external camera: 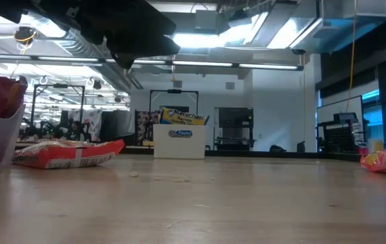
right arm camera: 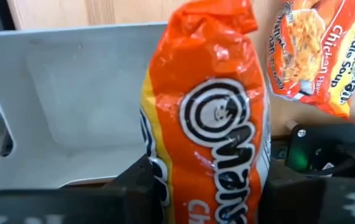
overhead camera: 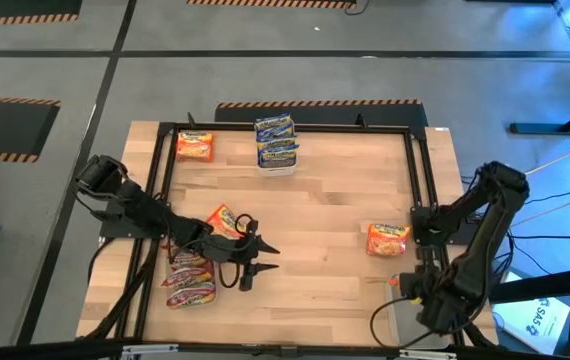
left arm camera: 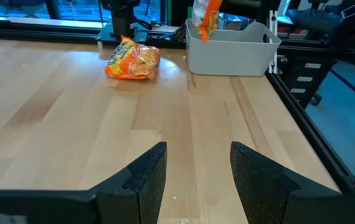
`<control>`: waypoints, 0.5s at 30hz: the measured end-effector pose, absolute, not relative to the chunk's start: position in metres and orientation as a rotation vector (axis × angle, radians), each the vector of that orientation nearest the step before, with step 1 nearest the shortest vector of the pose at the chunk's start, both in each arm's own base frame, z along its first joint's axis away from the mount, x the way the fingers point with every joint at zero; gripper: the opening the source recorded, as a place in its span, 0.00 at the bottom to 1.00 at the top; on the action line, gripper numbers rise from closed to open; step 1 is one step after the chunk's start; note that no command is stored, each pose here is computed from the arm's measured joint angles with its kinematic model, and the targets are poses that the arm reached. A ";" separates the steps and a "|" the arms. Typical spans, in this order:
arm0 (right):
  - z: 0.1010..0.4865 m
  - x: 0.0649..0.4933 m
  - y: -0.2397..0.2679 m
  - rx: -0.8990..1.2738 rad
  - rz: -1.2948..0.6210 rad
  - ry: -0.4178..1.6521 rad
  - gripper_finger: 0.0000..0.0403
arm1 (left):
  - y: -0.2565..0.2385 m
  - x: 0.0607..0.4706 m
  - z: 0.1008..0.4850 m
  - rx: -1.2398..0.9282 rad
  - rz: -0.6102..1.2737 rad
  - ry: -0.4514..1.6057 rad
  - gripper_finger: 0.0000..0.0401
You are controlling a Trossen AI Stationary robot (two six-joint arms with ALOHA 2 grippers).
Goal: Sort Maruchan noodles
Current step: Put the orange noodle pack into the gray bin
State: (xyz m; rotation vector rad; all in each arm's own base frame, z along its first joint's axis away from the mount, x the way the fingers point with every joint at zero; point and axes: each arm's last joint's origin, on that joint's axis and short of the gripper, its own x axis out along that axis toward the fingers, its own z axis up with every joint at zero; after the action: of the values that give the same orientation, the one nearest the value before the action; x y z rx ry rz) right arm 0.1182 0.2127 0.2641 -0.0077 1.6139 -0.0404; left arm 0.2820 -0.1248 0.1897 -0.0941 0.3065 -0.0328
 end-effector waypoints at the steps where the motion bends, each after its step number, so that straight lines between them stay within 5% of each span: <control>1: 0.263 0.119 0.213 -0.022 -0.036 1.613 0.28 | -0.125 0.282 0.190 -0.094 -0.033 0.306 0.42; 15: 0.252 0.119 0.215 -0.031 -0.047 1.646 0.28 | -0.125 0.282 0.190 -0.094 -0.032 0.306 0.42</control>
State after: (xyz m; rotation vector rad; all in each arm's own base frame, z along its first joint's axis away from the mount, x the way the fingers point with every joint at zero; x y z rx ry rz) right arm 0.1193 0.2154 0.2523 -0.0308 1.6457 -0.0466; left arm 0.2820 -0.1248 0.1896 -0.0941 0.3064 -0.0324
